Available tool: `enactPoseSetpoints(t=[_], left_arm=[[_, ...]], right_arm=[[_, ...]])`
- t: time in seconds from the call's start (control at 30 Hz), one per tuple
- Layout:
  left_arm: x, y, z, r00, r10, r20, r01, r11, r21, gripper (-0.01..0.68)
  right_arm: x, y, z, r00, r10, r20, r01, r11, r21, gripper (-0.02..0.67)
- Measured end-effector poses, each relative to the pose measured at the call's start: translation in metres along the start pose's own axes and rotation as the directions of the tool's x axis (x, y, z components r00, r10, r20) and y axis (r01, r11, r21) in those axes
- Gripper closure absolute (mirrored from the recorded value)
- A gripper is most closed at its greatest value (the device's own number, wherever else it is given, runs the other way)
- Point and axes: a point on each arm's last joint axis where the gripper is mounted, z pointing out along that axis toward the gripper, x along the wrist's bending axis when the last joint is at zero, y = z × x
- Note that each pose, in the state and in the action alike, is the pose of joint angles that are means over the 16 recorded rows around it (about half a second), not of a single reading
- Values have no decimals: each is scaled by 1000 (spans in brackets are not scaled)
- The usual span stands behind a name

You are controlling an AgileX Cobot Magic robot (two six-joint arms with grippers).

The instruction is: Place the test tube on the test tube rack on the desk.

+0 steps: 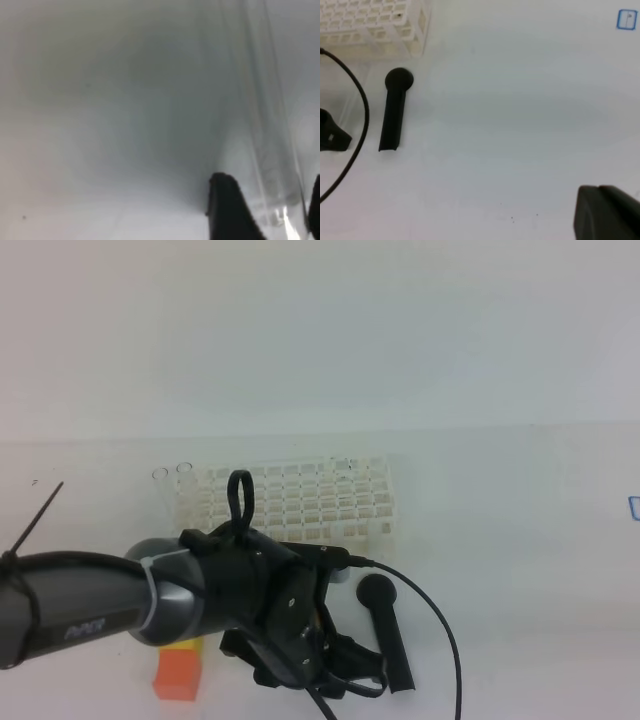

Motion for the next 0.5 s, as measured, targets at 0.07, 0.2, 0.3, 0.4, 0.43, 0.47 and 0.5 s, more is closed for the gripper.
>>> enactPoseSetpoints(t=[0.07,0.2,0.3,0.4,0.43,0.47,0.5], left_arm=[[0,0,0,1000,1,-2,-1,1000,3,376],[0,0,0,1000,1,-4,-1,1000,5,448],[1,-1,0,1000,-6,-6,6,1000,7,496],[1,-1,-1,1000,-18,-5,19,1000,6,528],[1,-1,-2,1000,-23,-5,23,1000,5,537],[1,-1,-3,1000,-27,-5,27,1000,5,545],[1,-1,-4,1000,-31,-4,31,1000,3,551]], right_arm=[[0,0,0,1000,0,0,0,1000,0,650],[0,0,0,1000,0,0,0,1000,1,650],[0,0,0,1000,0,0,0,1000,1,650],[0,0,0,1000,0,0,0,1000,2,650],[0,0,0,1000,0,0,0,1000,2,650],[0,0,0,1000,0,0,0,1000,2,650],[0,0,0,1000,0,0,0,1000,2,650]])
